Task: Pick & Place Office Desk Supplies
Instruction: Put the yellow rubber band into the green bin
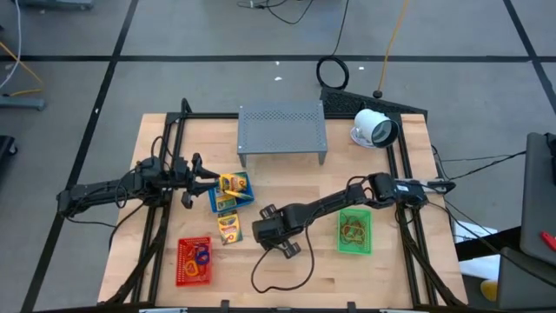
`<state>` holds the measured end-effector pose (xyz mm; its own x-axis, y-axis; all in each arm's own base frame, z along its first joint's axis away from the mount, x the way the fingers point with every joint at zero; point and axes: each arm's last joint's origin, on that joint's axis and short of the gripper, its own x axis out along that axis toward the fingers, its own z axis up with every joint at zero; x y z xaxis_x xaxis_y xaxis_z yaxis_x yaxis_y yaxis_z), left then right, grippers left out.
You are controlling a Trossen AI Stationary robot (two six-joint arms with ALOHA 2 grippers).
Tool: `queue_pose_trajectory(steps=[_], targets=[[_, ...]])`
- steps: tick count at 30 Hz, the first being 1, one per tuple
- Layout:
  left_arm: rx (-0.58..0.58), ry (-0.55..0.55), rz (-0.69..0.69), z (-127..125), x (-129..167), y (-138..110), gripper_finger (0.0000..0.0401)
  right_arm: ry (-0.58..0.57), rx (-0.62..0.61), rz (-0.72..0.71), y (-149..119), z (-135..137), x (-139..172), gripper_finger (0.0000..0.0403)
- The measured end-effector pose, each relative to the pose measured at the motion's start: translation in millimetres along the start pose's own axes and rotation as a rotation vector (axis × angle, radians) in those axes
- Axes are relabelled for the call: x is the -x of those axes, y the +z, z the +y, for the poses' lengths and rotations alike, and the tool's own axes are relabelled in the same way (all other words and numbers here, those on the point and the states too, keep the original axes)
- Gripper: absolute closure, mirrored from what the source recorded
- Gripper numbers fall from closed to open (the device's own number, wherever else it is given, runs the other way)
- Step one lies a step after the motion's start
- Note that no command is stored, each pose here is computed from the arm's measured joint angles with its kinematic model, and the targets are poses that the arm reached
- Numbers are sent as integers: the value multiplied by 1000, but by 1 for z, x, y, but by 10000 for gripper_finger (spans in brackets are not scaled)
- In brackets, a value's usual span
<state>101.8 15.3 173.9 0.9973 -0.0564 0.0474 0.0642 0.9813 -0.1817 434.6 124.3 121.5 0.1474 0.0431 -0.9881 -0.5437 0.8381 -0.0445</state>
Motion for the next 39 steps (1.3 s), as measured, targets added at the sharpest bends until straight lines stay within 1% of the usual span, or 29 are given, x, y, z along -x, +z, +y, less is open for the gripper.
queue_pose_trajectory(steps=[4, 7, 10, 14, 17, 24, 32, 36, 39], targets=[[16, -6, 1, 0, 0, 0, 249, 25, 29, 55, -4, 6, 0, 403], [16, -34, 6, -1, 0, 0, 249, 64, 43, 92, -8, 9, 0, 403], [17, -38, 7, -1, 0, 0, 249, 103, 49, 134, -12, 11, 0, 403], [18, -37, 7, -1, 0, 0, 249, 131, 60, 199, -18, 16, 2, 403], [21, -38, 7, -1, 0, 0, 249, 137, 57, 218, -20, 16, 2, 403], [24, -38, 4, -1, 0, 0, 249, 125, 26, 196, -18, 16, 7, 403], [23, -38, 0, -1, 0, 0, 249, 91, -59, 98, -15, 11, 36, 402], [23, -34, 0, -1, 0, 0, 249, 37, -71, 30, -12, 5, 52, 402], [23, -33, -1, -1, 0, 1, 249, 4, -73, 15, -12, 3, 57, 402]])
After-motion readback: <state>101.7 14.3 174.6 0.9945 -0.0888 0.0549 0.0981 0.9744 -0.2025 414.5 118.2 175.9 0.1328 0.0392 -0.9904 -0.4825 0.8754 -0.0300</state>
